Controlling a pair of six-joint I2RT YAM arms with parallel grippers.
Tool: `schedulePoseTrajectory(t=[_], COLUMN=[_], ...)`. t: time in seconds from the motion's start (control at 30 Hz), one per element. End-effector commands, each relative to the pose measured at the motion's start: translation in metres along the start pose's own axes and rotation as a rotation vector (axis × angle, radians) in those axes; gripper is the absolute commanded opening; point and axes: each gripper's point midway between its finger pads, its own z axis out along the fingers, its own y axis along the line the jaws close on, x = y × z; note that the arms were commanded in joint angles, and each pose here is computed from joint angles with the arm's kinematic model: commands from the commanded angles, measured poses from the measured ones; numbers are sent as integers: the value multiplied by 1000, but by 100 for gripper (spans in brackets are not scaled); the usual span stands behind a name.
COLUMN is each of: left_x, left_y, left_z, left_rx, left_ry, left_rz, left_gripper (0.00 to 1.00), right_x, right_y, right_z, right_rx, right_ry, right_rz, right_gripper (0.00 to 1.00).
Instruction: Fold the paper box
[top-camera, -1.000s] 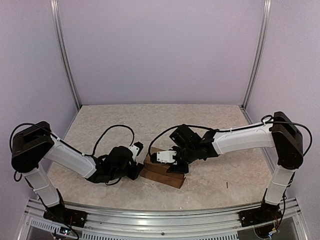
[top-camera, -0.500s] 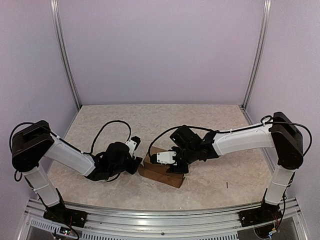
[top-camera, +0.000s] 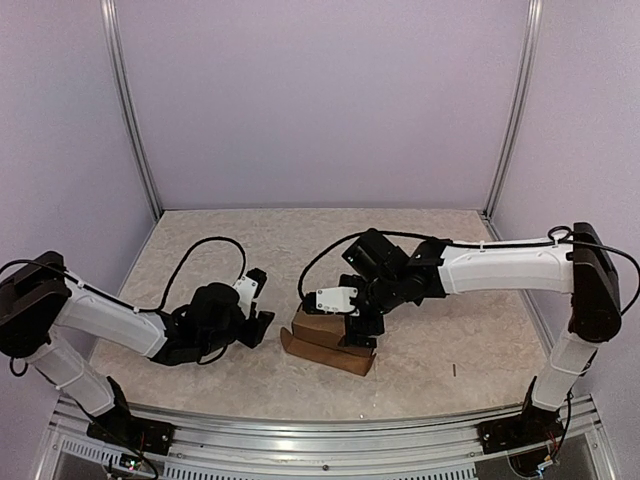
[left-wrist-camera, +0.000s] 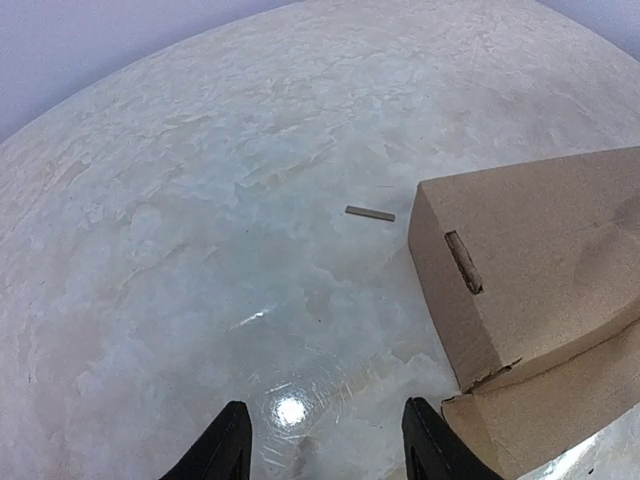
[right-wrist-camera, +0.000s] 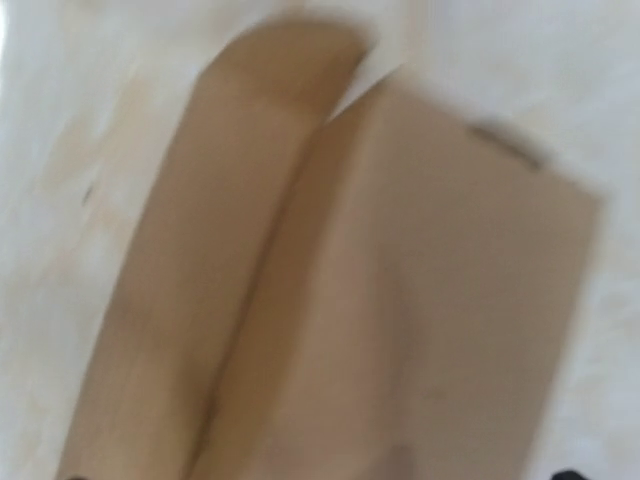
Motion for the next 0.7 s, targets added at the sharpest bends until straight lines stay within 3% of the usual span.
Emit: schedulePoseTrajectory(t=[0.0,0.2,0.67], left_x=[4,3,6], left_y=[1,-15,-23], left_z=[-6,-10,-12], left_rx=[-6,31,43], left_ry=[9,3,12], left_rz=[-6,11,18], left_gripper=[51,51,51], right_x=[-1,18,39], right_y=[-18,-26,-7], right_z=[-11,11,34], right_rx=[32,-96,-260], right_ry=[14,49,103], right_rz=[90,224,300], right_gripper=[100,100,100])
